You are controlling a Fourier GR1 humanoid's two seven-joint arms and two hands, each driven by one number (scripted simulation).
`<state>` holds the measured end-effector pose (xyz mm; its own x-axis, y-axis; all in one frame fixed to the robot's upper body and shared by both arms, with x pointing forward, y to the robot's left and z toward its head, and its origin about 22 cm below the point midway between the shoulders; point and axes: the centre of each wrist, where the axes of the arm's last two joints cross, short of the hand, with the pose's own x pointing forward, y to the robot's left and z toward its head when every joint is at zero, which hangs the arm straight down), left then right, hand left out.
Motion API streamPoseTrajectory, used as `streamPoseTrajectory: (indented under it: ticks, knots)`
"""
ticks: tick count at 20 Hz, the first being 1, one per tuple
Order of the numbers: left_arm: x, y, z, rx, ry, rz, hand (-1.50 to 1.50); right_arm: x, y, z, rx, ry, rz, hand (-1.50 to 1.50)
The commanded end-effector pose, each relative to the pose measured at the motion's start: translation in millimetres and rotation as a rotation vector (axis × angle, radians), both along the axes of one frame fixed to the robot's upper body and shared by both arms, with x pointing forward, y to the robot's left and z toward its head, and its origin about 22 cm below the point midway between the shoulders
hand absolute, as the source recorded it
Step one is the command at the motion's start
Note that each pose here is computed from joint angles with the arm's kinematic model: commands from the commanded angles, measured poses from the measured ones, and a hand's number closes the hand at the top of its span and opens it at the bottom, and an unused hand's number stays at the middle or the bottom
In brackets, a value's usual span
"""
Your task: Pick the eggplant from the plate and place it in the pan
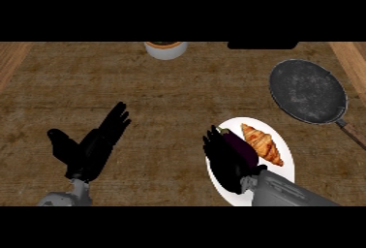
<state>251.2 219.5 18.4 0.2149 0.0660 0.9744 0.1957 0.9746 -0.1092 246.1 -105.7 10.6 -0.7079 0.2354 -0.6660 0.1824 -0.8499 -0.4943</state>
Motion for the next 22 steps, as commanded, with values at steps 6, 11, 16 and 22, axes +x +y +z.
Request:
streamPoseTrajectory:
  ticks: [6, 11, 16, 22]
  knots:
    - [24.3, -7.5, 5.8, 0.001, 0.001, 0.010, 0.00, 31.8, -7.5, -7.9, 0.015, 0.004, 0.128, 1.50]
    - [-3.4, -9.6, -7.5, -0.010, -0.001, 0.001, 0.00, 27.2, -24.1, -33.7, 0.005, -0.018, 0.216, 1.50]
    - [3.8, -1.1, -17.6, -0.010, -0.005, -0.003, 0.00, 45.7, -4.7, -26.1, 0.062, -0.063, 0.292, 1.50]
    - [-3.7, 9.7, -12.7, -0.009, 0.014, 0.097, 0.00, 57.5, -19.1, -8.6, 0.666, 0.005, -0.681, 1.50]
